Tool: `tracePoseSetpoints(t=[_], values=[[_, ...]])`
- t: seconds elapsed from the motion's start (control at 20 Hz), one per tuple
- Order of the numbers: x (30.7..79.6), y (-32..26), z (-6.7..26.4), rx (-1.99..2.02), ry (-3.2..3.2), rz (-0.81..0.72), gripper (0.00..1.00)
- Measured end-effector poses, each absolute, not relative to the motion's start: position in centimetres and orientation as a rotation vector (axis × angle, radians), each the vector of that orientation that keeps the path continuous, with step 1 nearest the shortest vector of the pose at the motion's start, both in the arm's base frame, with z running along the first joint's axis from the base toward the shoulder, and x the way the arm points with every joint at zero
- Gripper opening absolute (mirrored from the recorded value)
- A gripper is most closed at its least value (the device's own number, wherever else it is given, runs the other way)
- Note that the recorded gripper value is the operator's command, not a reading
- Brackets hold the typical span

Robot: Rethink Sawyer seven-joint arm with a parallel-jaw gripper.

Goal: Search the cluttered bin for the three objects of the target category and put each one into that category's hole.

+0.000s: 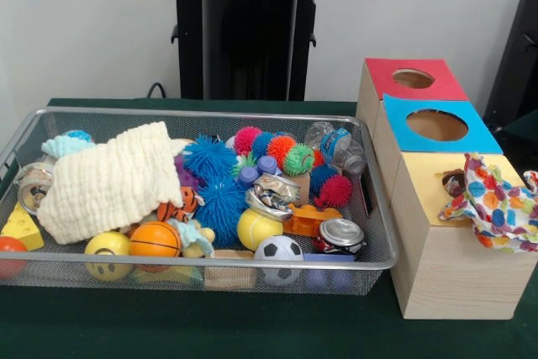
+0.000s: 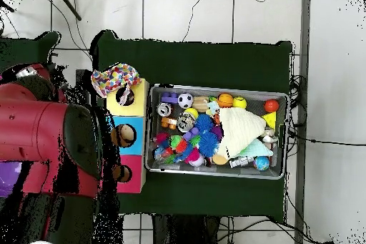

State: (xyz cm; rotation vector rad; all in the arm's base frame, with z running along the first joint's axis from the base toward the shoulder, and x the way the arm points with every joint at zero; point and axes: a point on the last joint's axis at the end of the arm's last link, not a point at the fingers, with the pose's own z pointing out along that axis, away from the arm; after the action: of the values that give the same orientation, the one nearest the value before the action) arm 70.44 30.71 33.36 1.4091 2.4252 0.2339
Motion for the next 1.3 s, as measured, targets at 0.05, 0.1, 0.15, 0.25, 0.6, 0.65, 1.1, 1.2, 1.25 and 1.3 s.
tracePoseSetpoints(t=[0.05,0.1,0.15,0.25,0.6,0.65,1.1,1.2,1.25,1.3], values=[[70.4,30.7,33.4,1.407,2.429,0.230,1.00],[70.4,30.7,33.5,1.403,2.443,0.219,1.00],[70.4,30.7,33.6,1.398,2.460,0.203,1.00],[70.2,30.6,33.9,1.391,2.517,0.150,1.00],[69.7,29.3,35.2,1.376,2.662,-0.045,1.00],[69.9,29.2,35.3,1.369,2.660,-0.048,1.00],[72.6,31.2,34.9,1.279,2.664,0.001,1.00],[73.2,32.0,34.5,1.260,2.670,0.015,1.00],[73.4,32.4,34.4,1.251,2.673,0.022,1.00],[74.1,33.4,33.9,1.227,2.681,0.038,1.00]])
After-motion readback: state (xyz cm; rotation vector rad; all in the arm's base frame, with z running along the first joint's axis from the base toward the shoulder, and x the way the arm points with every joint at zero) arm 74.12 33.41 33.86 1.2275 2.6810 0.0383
